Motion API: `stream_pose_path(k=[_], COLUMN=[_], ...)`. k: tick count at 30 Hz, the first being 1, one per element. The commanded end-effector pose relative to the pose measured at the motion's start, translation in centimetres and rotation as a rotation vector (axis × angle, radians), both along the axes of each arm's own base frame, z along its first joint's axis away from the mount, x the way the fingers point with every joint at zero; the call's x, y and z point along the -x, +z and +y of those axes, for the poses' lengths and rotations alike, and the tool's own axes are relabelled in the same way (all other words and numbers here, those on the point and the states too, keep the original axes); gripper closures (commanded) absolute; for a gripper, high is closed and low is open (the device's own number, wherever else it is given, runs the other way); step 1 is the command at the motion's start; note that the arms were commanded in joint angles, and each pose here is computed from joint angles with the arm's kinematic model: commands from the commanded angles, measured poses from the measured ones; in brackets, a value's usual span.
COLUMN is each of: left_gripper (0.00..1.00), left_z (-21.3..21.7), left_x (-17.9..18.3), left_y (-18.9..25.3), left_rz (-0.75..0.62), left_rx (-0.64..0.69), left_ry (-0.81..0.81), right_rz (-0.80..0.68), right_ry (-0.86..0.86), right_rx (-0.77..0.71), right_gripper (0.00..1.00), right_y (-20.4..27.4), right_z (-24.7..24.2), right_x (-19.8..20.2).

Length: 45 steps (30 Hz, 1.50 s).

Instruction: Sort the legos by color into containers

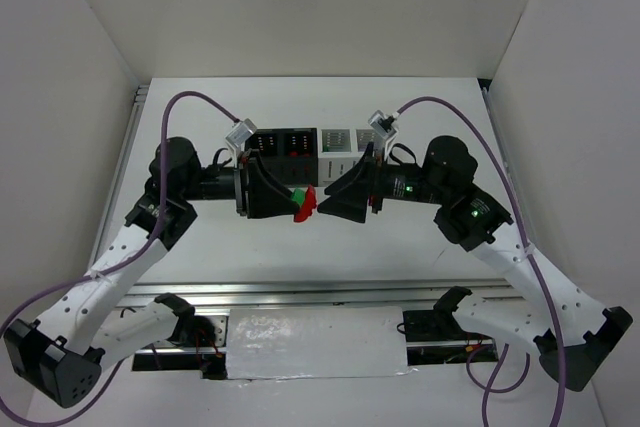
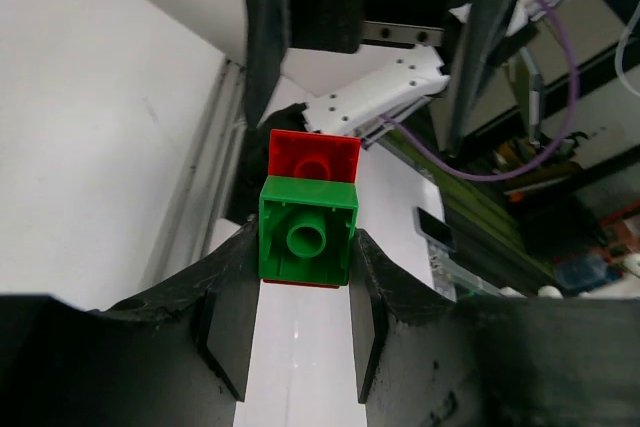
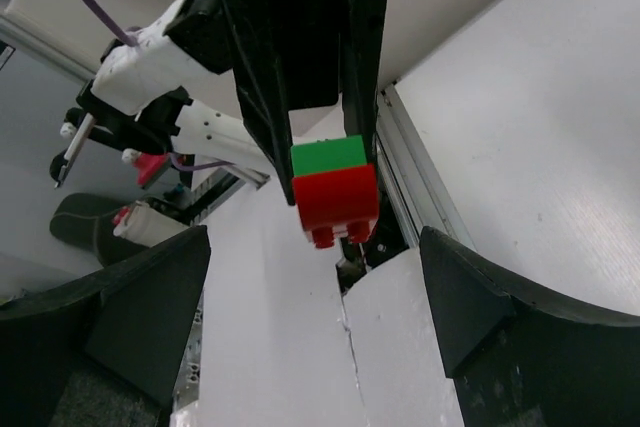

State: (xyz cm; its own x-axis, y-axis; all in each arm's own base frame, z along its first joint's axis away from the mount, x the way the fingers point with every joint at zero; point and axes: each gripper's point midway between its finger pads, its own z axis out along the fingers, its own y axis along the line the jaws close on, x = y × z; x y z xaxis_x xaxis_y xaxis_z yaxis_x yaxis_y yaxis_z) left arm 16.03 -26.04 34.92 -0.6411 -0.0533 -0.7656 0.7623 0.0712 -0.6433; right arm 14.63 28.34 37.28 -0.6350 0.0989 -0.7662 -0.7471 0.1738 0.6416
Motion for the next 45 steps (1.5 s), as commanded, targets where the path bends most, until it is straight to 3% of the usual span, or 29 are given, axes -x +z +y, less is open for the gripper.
stream_pose_path(k=[1, 7, 11, 17, 21, 23, 24, 25, 26, 31, 39, 45], left_gripper=[1.0, 1.0, 1.0, 1.0, 1.0, 1.0, 1.0, 1.0, 1.0, 1.0, 1.0, 1.0], left_z=[-0.2, -0.6, -0.9, -1.2, -1.4, -1.4, -1.5, -1.5, -1.5, -1.0, 3.2, 6.8], left_x=[1.9, 2.2, 1.8, 0.7, 0.1, -0.2, -0.3, -0.4, -0.7, -3.0, -8.1, -9.2], left_y=[3.2, 3.8, 3.7, 3.6, 3.7, 3.9, 4.0, 4.0, 3.9, 3.0, 0.7, 0.1], left_rz=[-0.089, -0.089, -0.082, -0.068, -0.064, -0.066, -0.067, -0.072, -0.065, -0.072, 0.023, 0.038], left_rx=[0.082, 0.095, 0.09, 0.075, 0.079, 0.083, 0.085, 0.084, 0.079, -0.01, -0.124, -0.216], left_ry=[-0.097, -0.111, -0.103, -0.072, -0.051, -0.035, -0.027, -0.022, -0.007, 0.12, 0.458, 0.698], right_rz=[-0.077, -0.079, -0.078, -0.077, -0.076, -0.076, -0.077, -0.075, -0.075, -0.136, -0.141, -0.044], right_ry=[0.022, 0.025, 0.056, 0.088, 0.092, 0.087, 0.084, 0.079, 0.073, 0.006, -0.107, -0.414], right_rx=[-0.099, -0.112, -0.119, -0.119, -0.102, -0.085, -0.077, -0.074, -0.068, -0.043, 0.085, 0.201], right_gripper=[0.08, 0.15, 0.33, 0.49, 0.51, 0.65, 0.76, 0.93, 1.0, 1.0, 1.0, 1.0], right_y=[2.8, 3.1, 3.2, 2.6, 1.9, 1.3, 0.8, 0.6, 0.2, -0.9, -4.0, -5.9], right_z=[0.3, 1.0, 1.5, 1.9, 2.0, 1.9, 1.9, 1.8, 1.8, 0.3, -1.8, -1.8], right_x=[0.0, -0.3, 0.2, 0.5, 0.6, 0.5, 0.5, 0.4, 0.3, -1.0, -4.5, -12.3])
